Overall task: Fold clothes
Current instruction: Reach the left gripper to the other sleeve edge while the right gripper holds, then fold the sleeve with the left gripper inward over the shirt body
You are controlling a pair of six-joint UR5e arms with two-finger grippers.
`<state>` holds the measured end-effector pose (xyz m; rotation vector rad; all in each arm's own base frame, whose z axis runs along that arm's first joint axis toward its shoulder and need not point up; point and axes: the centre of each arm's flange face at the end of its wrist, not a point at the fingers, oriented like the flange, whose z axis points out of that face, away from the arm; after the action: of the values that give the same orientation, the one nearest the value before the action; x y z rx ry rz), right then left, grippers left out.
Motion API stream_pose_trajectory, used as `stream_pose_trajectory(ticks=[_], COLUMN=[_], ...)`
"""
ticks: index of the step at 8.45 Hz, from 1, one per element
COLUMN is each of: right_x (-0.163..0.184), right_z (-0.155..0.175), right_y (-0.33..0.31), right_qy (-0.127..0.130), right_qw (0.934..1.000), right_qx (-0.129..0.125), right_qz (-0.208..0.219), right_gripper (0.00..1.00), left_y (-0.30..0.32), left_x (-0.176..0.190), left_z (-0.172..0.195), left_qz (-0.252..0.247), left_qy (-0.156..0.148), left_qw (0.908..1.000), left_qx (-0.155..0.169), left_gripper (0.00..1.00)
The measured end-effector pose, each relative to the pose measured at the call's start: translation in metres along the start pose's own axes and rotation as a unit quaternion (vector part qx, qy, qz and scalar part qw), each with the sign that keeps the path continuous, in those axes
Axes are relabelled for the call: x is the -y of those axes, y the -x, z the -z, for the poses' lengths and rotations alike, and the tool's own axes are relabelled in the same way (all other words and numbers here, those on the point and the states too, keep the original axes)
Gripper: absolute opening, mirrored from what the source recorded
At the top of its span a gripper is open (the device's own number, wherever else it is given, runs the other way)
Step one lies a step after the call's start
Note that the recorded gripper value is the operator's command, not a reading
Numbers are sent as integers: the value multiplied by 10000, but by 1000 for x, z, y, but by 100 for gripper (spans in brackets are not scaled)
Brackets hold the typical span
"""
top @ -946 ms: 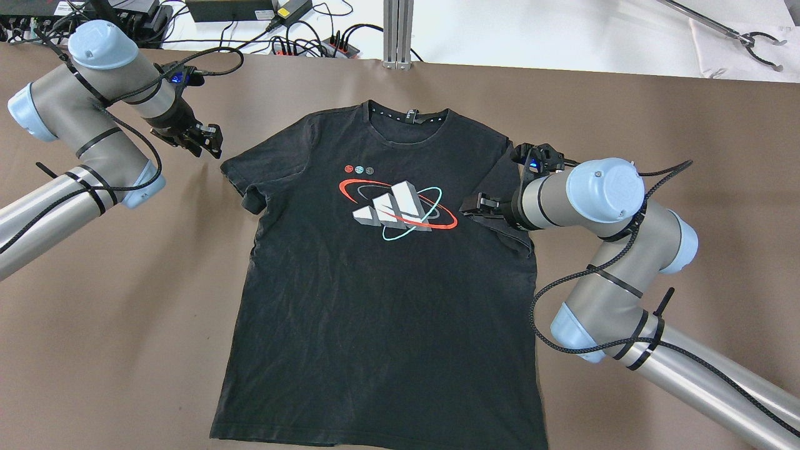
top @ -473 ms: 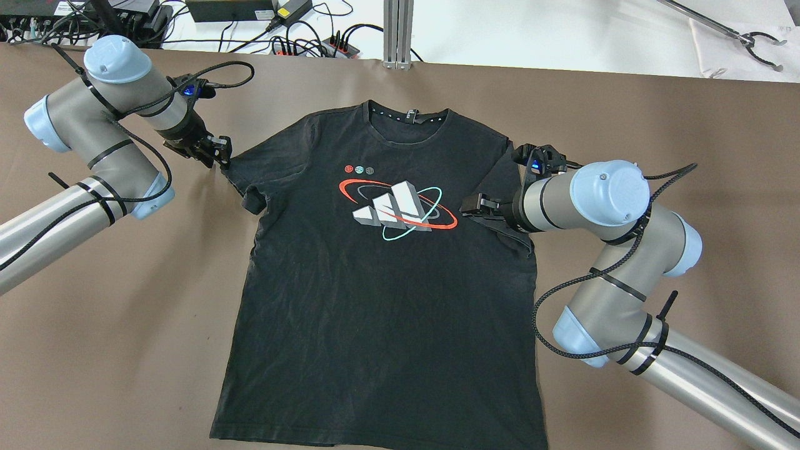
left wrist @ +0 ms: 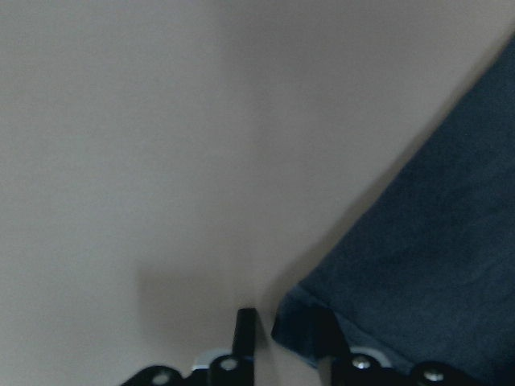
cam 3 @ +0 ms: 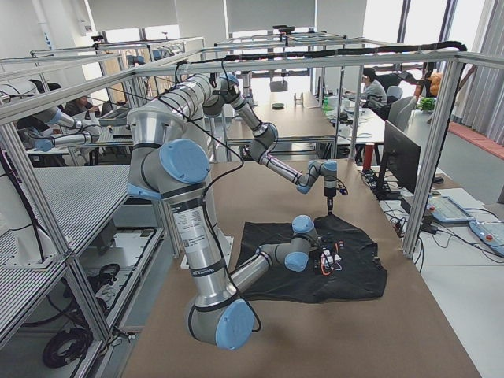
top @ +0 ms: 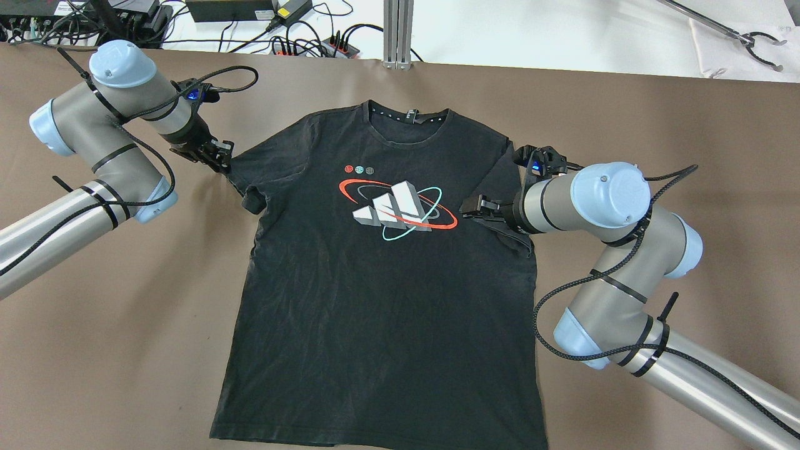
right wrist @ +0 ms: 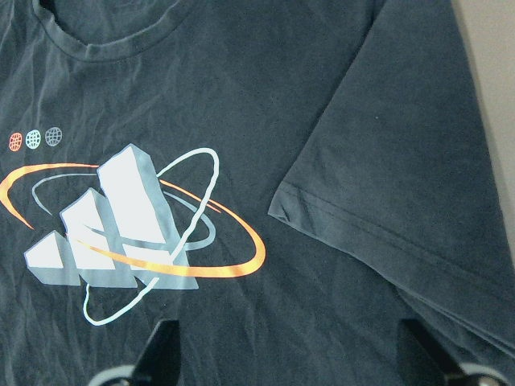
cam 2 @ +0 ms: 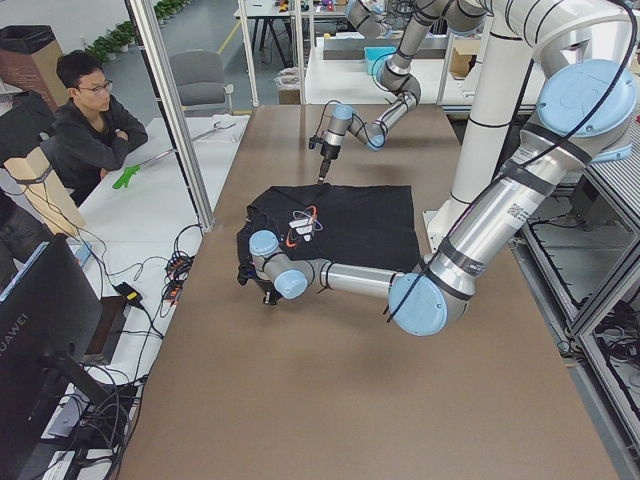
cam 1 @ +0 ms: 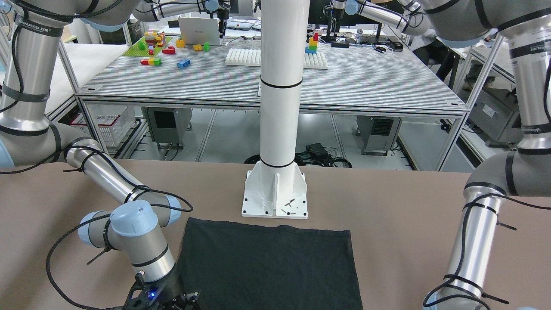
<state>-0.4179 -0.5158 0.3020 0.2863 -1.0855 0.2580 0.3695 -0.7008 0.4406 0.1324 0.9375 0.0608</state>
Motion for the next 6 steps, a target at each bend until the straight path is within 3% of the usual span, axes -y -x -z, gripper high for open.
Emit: stream_pose_trajectory(ticks=[3, 6], right_x=[-1, -2], right_z=[-1, -1], right_y=[-1, -1], right_qy=[2, 3], right_qw=[10000, 10000], right_qx=[-8, -14], right_qz=[1, 1], right_gripper=[95, 95], left_y=[-31, -90], left_x=[1, 0], left_z=[26, 50], left_qz=[40, 512], left_qy=[-134, -272], left_qw=[9996, 9967], left_qx=[-248, -560], left_gripper=[0, 0])
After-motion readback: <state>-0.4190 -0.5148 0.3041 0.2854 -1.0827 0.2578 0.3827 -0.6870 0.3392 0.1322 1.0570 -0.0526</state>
